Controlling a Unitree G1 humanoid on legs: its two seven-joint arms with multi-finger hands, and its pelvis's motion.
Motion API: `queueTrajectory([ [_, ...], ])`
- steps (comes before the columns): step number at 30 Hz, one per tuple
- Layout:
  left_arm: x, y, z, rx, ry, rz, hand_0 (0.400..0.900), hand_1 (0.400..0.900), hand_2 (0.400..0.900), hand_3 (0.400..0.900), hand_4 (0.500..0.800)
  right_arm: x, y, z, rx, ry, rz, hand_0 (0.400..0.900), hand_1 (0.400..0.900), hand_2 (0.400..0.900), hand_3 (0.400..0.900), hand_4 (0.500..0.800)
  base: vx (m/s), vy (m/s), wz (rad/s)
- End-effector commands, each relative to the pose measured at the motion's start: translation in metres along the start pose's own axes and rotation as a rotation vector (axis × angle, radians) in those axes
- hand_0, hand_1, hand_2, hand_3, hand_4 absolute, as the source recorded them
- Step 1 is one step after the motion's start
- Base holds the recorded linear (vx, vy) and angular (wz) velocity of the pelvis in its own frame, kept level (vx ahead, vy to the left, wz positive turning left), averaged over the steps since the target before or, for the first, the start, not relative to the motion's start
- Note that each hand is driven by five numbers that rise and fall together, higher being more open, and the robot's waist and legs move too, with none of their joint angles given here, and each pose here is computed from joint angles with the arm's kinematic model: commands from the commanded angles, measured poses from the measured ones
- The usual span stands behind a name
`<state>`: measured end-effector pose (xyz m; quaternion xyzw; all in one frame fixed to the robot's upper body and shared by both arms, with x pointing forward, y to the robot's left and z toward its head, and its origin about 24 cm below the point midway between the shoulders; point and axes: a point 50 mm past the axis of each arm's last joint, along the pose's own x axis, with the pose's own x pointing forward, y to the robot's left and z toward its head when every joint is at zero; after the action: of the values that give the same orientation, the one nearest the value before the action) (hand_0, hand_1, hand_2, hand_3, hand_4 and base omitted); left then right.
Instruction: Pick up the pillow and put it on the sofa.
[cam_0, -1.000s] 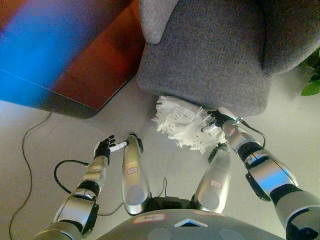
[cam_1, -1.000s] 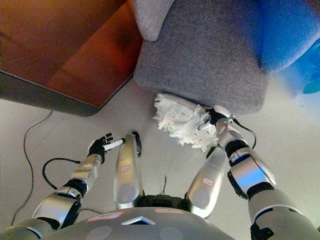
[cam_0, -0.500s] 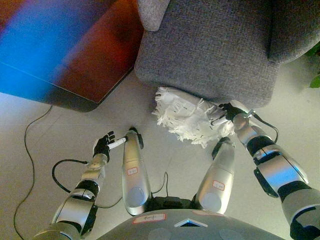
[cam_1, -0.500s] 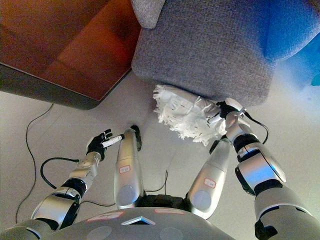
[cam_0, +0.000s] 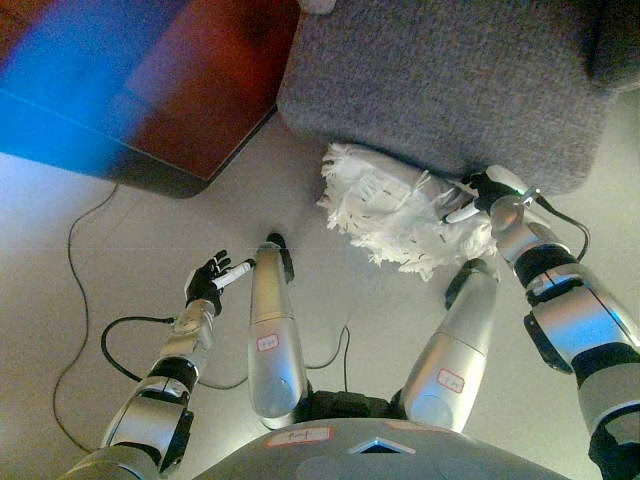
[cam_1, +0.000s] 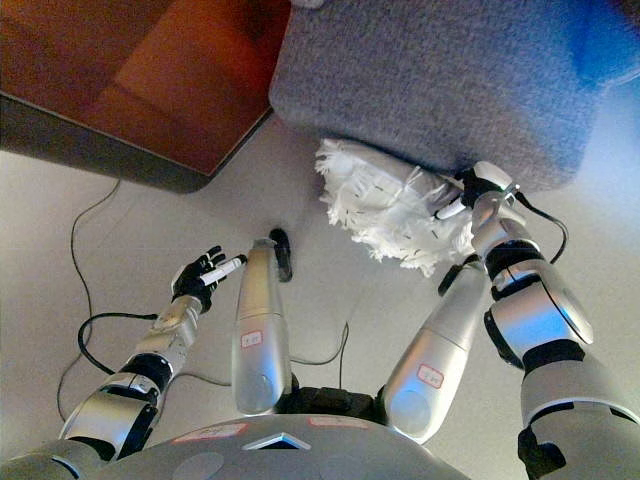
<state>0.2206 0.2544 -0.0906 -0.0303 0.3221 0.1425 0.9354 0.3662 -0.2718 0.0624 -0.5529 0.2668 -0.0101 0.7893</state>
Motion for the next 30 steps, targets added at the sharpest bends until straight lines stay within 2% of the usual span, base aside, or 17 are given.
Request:
queueTrajectory([
  [1, -0.01, 0.042, -0.009, -0.024, 0.012, 0.12, 0.9, 0.9, 0.9, 0.9, 0.8, -0.008, -0.073, 0.032, 0.073, -0.126, -0.189, 0.9, 0.9, 0.9, 0.9, 0.8, -0.075, 0.016, 0.04],
  [9, -0.014, 0.048, -0.009, -0.07, -0.03, 0.125, 0.9, 0.9, 0.9, 0.9, 0.8, -0.017, -0.1, 0.066, 0.073, -0.216, -0.201, 0.9, 0.9, 0.9, 0.9, 0.8, -0.044, 0.016, 0.0],
  [23, -0.015, 0.042, -0.001, -0.123, -0.103, 0.106, 0.9, 0.9, 0.9, 0.9, 0.8, -0.02, -0.104, 0.081, 0.112, -0.244, -0.124, 0.9, 0.9, 0.9, 0.9, 0.8, -0.019, -0.004, 0.04],
  [24, -0.015, 0.043, -0.001, -0.126, -0.105, 0.111, 0.9, 0.9, 0.9, 0.9, 0.8, -0.021, -0.105, 0.084, 0.128, -0.268, -0.084, 0.4, 0.4, 0.4, 0.4, 0.5, -0.046, -0.008, 0.06],
  [25, -0.015, 0.044, -0.001, -0.128, -0.107, 0.117, 0.9, 0.9, 0.9, 0.9, 0.8, -0.022, -0.105, 0.086, 0.15, -0.293, -0.058, 0.4, 0.4, 0.4, 0.4, 0.5, -0.048, -0.028, 0.05],
  [30, -0.018, 0.051, -0.004, -0.131, -0.114, 0.132, 0.9, 0.9, 0.9, 0.9, 0.8, -0.022, -0.114, 0.079, 0.17, -0.309, -0.12, 0.4, 0.4, 0.4, 0.4, 0.5, -0.024, -0.034, 0.01],
])
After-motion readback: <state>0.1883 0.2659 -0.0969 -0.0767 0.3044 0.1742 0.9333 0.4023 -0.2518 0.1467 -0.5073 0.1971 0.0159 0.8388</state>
